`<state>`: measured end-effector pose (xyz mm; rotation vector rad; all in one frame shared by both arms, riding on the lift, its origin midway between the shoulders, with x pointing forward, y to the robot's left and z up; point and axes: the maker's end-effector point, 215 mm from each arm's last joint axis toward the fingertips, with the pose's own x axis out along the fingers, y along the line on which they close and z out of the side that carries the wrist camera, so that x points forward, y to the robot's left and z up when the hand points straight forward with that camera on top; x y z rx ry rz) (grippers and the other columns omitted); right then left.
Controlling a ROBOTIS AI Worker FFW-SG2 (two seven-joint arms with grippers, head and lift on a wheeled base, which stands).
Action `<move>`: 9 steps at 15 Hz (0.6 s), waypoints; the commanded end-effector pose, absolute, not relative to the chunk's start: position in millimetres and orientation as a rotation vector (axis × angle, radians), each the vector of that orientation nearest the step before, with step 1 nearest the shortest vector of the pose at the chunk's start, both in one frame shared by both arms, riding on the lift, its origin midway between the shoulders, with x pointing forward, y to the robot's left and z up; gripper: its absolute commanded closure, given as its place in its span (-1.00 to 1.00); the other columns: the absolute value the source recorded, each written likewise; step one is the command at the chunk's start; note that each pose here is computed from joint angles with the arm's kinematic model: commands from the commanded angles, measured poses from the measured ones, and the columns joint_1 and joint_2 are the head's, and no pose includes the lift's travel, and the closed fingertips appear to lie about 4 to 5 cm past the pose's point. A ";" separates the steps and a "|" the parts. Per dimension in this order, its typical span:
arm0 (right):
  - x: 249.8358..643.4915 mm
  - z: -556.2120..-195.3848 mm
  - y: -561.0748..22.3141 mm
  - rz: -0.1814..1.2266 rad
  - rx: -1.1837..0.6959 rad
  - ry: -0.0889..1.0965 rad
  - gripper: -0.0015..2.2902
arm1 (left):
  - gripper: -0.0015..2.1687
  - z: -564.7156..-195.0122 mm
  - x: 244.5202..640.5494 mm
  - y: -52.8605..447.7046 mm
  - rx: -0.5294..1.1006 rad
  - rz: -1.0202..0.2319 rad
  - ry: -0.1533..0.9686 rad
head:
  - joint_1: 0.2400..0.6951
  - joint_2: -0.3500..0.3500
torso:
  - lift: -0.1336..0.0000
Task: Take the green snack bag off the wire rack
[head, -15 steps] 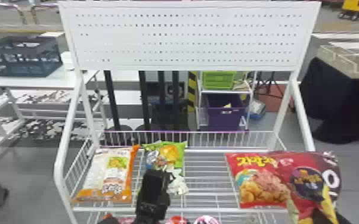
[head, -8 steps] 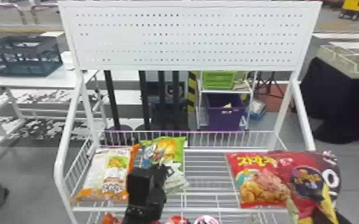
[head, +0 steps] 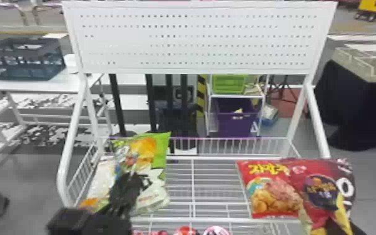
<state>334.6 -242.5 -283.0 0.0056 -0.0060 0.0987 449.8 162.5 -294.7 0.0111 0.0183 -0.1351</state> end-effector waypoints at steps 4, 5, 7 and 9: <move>334.3 -282.5 -238.0 0.106 0.009 -0.008 0.96 | 0.86 -277.6 406.2 236.1 0.028 -0.023 -0.059 | 0.14 0.00 | 1.00; 333.6 -281.7 -238.4 0.107 0.007 -0.010 0.96 | 0.86 -275.9 403.3 249.6 0.024 0.007 -0.069 | 0.14 0.00 | 1.00; 331.3 -282.8 -238.9 0.108 0.008 -0.004 0.96 | 0.86 -275.9 399.3 280.9 0.030 0.063 -0.069 | 0.14 0.00 | 1.00; 327.8 -283.0 -239.2 0.111 0.007 -0.004 0.96 | 0.86 -272.5 395.3 305.9 0.011 0.066 -0.071 | 0.14 0.00 | 1.00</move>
